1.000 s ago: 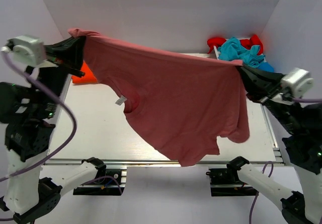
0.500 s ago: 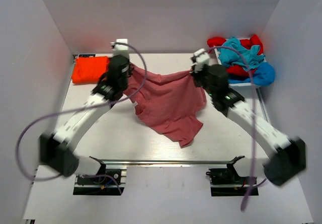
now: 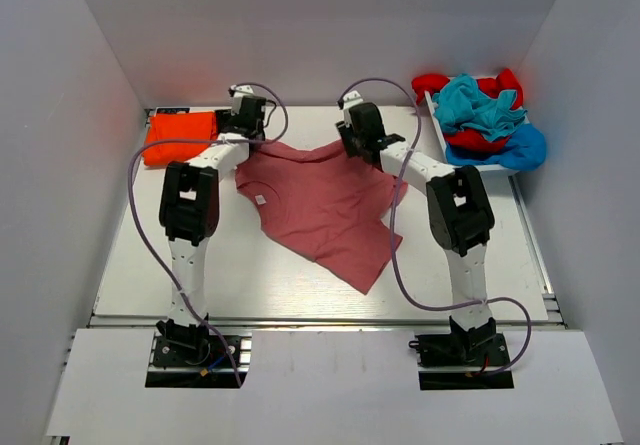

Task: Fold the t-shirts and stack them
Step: Flatten out the tshirt

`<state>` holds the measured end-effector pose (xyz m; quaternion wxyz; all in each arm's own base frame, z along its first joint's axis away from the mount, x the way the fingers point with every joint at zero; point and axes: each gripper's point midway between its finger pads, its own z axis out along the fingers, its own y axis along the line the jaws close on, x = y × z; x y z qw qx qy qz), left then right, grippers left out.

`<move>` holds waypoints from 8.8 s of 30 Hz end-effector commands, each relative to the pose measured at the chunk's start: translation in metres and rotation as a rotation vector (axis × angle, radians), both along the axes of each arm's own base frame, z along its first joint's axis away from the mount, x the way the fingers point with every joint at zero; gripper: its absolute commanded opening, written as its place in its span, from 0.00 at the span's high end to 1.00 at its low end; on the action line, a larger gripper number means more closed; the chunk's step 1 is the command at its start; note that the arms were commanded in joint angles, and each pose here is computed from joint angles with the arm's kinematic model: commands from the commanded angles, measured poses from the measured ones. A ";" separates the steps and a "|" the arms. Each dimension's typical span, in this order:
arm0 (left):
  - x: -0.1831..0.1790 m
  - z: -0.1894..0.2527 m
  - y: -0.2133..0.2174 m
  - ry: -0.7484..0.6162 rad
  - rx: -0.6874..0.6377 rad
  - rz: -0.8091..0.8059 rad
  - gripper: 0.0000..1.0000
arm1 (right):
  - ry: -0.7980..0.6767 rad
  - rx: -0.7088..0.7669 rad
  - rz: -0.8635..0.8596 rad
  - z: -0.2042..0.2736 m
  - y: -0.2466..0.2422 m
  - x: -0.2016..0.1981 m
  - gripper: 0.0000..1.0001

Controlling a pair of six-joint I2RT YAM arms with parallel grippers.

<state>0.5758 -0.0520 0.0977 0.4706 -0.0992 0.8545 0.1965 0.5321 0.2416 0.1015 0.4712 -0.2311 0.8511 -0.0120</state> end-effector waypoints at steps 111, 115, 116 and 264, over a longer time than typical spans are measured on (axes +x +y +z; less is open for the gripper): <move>-0.325 0.136 -0.114 -0.203 -0.240 -0.257 1.00 | 0.356 0.463 -0.301 -0.085 -0.020 -0.210 0.69; -0.328 0.139 -0.103 -0.205 -0.211 -0.244 1.00 | 0.309 0.438 -0.334 -0.074 -0.033 -0.211 1.00; -0.329 0.140 -0.101 -0.207 -0.213 -0.244 1.00 | 0.266 0.461 -0.335 -0.056 -0.035 -0.207 1.00; -0.297 0.440 0.034 -1.010 -0.102 0.008 1.00 | -0.634 0.501 -0.522 0.325 -0.210 -0.250 1.00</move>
